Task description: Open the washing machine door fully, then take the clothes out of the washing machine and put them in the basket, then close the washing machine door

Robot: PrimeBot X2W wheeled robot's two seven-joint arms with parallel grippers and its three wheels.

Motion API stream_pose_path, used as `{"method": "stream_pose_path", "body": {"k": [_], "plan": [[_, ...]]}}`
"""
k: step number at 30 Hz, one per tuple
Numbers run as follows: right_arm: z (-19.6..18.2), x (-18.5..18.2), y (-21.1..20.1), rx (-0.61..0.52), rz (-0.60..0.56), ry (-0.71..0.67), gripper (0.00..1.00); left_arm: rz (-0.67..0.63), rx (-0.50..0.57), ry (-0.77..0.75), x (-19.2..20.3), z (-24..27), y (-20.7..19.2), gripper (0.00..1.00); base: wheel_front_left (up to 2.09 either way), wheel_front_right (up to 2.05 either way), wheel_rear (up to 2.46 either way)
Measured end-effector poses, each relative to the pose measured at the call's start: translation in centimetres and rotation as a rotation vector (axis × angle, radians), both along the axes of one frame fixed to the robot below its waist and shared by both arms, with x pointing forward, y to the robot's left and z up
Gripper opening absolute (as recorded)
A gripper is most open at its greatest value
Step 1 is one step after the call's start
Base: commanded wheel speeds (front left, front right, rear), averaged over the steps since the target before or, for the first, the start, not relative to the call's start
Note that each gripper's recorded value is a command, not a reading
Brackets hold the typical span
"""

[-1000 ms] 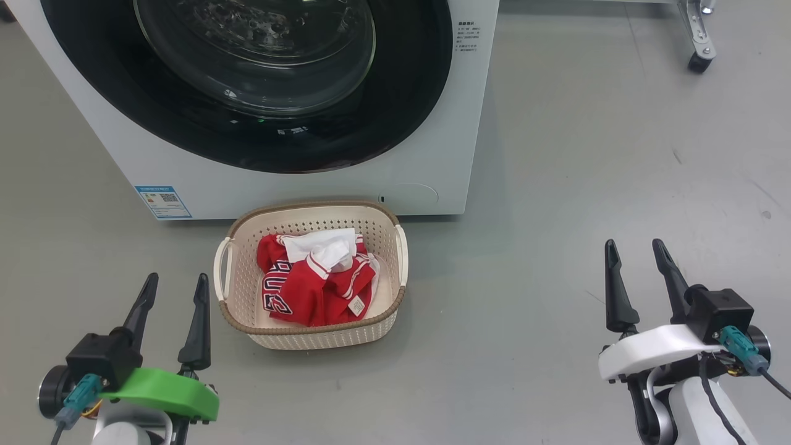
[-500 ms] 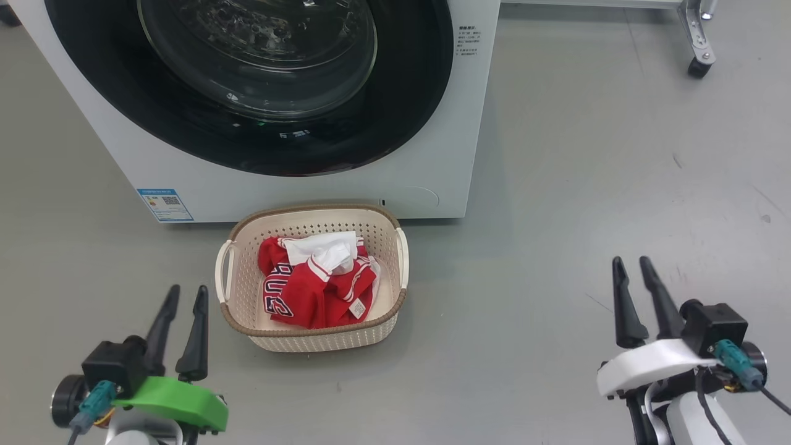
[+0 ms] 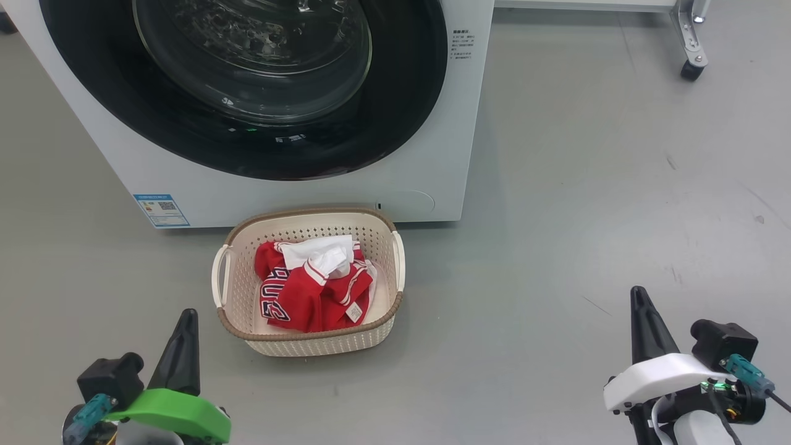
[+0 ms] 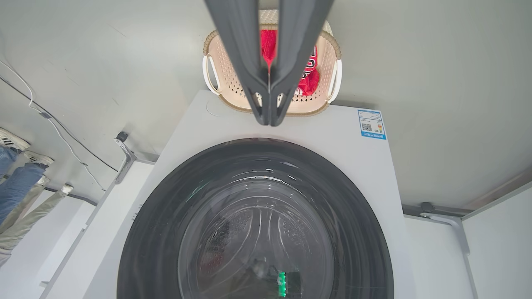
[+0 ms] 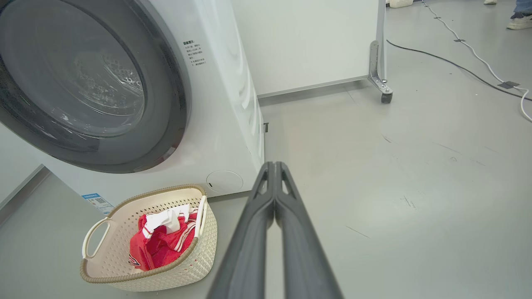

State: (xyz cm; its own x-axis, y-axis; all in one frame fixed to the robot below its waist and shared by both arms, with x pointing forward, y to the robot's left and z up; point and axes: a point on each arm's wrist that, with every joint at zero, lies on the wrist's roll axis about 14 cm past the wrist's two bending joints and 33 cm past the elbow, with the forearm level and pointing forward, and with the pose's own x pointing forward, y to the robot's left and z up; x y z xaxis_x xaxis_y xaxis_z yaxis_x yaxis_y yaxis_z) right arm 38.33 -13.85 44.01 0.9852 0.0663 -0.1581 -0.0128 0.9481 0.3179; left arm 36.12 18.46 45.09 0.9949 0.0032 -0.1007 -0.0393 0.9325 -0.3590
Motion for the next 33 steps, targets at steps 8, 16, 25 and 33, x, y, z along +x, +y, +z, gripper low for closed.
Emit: {"method": "stream_pose_path", "body": {"k": [8,16,25,33], "plan": [[-0.3,-0.2,-0.8,0.12,-0.048,0.038,0.0,0.033,-0.122,0.016,0.1,-0.1,0.3,0.0,0.0,0.0,0.0],[-0.4,-0.3,-1.6,0.216,-0.086,0.06,0.0,0.053,-0.21,0.024,0.2,0.0,0.5,0.0,0.0,0.0,0.0],[-0.4,-0.5,-2.3,0.336,-0.124,0.08,0.0,0.072,-0.327,0.027,0.4,0.2,0.6,0.0,0.0,0.0,0.0],[-0.3,-0.6,-2.9,0.44,-0.152,0.093,0.0,0.092,-0.433,0.031,0.5,0.4,0.9,0.0,0.0,0.0,0.0]]}}
